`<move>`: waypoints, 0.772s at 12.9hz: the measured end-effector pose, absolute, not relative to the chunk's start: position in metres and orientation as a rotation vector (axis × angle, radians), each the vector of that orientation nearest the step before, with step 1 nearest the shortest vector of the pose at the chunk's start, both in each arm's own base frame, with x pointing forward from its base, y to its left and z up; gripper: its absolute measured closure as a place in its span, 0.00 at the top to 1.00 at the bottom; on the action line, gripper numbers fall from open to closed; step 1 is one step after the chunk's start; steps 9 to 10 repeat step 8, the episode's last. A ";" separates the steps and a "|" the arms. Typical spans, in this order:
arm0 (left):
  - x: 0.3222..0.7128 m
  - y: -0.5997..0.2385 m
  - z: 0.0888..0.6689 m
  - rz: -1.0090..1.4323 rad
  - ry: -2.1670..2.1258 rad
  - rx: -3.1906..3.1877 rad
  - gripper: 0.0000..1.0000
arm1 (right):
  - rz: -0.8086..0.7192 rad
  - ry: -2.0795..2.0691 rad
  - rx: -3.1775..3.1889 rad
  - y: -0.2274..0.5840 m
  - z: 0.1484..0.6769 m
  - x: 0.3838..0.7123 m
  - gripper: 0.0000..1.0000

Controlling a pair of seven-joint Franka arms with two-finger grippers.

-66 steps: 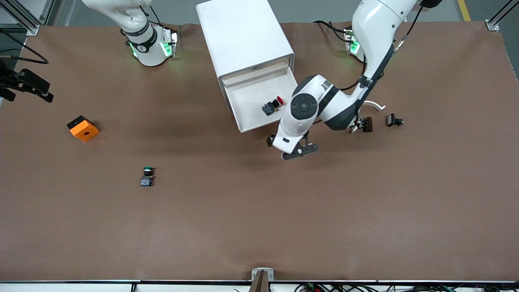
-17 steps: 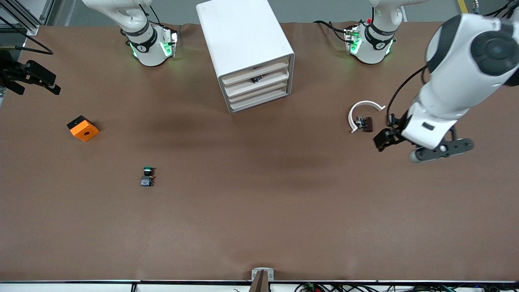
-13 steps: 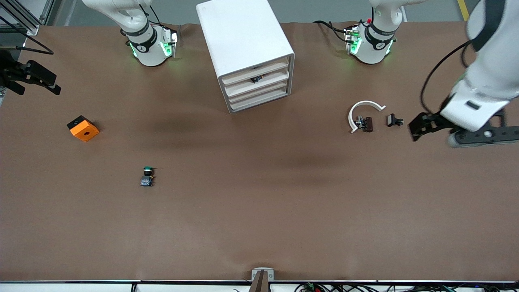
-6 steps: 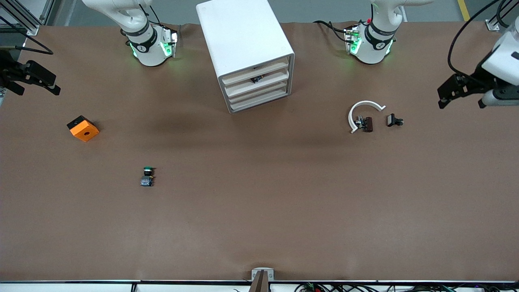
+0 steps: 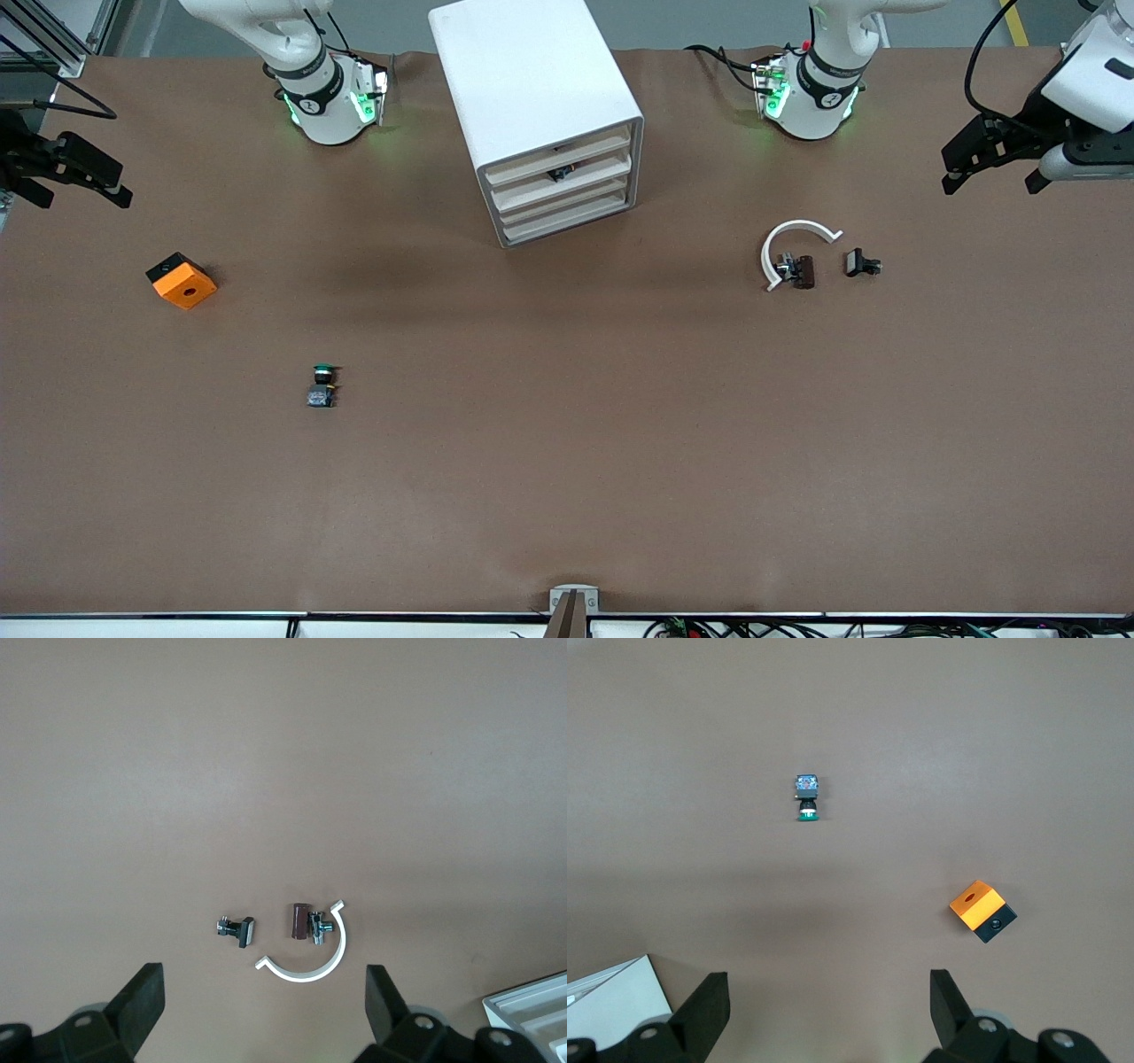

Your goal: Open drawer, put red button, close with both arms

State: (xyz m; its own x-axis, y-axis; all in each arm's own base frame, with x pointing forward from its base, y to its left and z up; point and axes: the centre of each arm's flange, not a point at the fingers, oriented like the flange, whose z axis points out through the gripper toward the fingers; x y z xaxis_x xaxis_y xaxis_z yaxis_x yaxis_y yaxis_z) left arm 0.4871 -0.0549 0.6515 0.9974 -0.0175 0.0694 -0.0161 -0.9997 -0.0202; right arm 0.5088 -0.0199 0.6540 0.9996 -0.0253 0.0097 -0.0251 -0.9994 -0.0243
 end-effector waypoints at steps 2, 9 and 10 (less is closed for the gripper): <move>0.486 -0.055 0.652 -0.111 0.019 -3.120 1.00 | -0.024 0.038 -3.117 -0.019 0.655 0.509 1.00; 0.489 -0.053 0.651 -0.106 -0.046 -3.122 1.00 | -0.056 0.033 -3.117 -0.018 0.662 0.505 1.00; 0.489 -0.053 0.651 -0.106 -0.046 -3.122 1.00 | -0.056 0.033 -3.117 -0.018 0.662 0.505 1.00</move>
